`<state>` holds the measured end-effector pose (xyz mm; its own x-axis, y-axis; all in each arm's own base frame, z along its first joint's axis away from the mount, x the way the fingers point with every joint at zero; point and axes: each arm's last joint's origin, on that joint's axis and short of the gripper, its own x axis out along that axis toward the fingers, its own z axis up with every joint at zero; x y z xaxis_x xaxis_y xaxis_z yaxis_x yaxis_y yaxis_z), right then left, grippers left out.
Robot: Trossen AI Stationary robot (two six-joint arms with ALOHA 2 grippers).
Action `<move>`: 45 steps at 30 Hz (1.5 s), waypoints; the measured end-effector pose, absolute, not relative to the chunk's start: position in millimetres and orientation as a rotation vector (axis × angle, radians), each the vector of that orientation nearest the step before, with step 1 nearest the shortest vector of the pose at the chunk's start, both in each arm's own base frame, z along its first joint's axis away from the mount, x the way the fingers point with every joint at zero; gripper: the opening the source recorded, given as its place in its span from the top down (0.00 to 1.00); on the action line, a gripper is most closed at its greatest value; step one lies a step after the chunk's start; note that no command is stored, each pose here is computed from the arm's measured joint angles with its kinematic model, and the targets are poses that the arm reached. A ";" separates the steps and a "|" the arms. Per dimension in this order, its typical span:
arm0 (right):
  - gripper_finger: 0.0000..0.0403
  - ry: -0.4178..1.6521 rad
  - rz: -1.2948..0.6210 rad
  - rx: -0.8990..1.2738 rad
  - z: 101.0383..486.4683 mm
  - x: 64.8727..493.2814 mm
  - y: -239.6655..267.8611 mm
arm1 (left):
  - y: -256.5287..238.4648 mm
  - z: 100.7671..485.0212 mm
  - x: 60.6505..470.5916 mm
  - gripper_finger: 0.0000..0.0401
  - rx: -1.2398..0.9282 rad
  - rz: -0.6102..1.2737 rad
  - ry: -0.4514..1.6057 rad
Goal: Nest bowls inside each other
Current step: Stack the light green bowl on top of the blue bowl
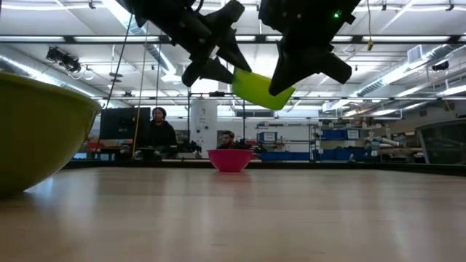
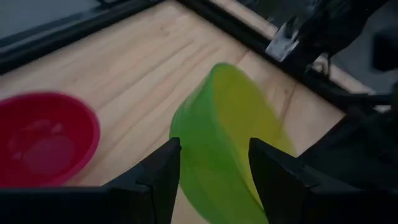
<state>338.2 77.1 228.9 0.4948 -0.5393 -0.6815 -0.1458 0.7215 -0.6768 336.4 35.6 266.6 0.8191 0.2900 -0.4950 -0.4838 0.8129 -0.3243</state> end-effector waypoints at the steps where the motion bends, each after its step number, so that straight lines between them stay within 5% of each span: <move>1: 0.97 1.048 -0.273 -0.759 228.9 337.8 77.8 | 35.9 265.2 337.4 0.55 -0.455 0.438 0.443; 9: 0.87 0.952 -0.401 -0.693 240.0 332.9 86.8 | 39.9 263.0 334.2 0.96 -0.434 0.488 0.472; 16: 0.74 0.687 -0.475 -0.493 294.7 314.8 88.1 | 45.2 261.6 316.4 0.99 -0.450 0.497 0.614; 22: 0.72 0.422 -0.639 -0.184 347.4 297.6 50.9 | 41.2 285.3 277.6 1.00 -0.465 0.510 0.701; 25: 0.72 0.375 -0.768 -0.022 356.1 289.9 17.0 | 31.1 299.1 255.0 1.00 -0.455 0.362 0.770; 33: 0.72 0.530 -0.791 0.422 319.5 302.8 -70.2 | -39.4 311.5 197.0 1.00 -0.401 -0.067 1.059; 45: 0.72 0.801 -0.807 0.706 222.3 338.7 -136.1 | -92.9 275.2 167.3 0.95 -0.491 0.021 1.273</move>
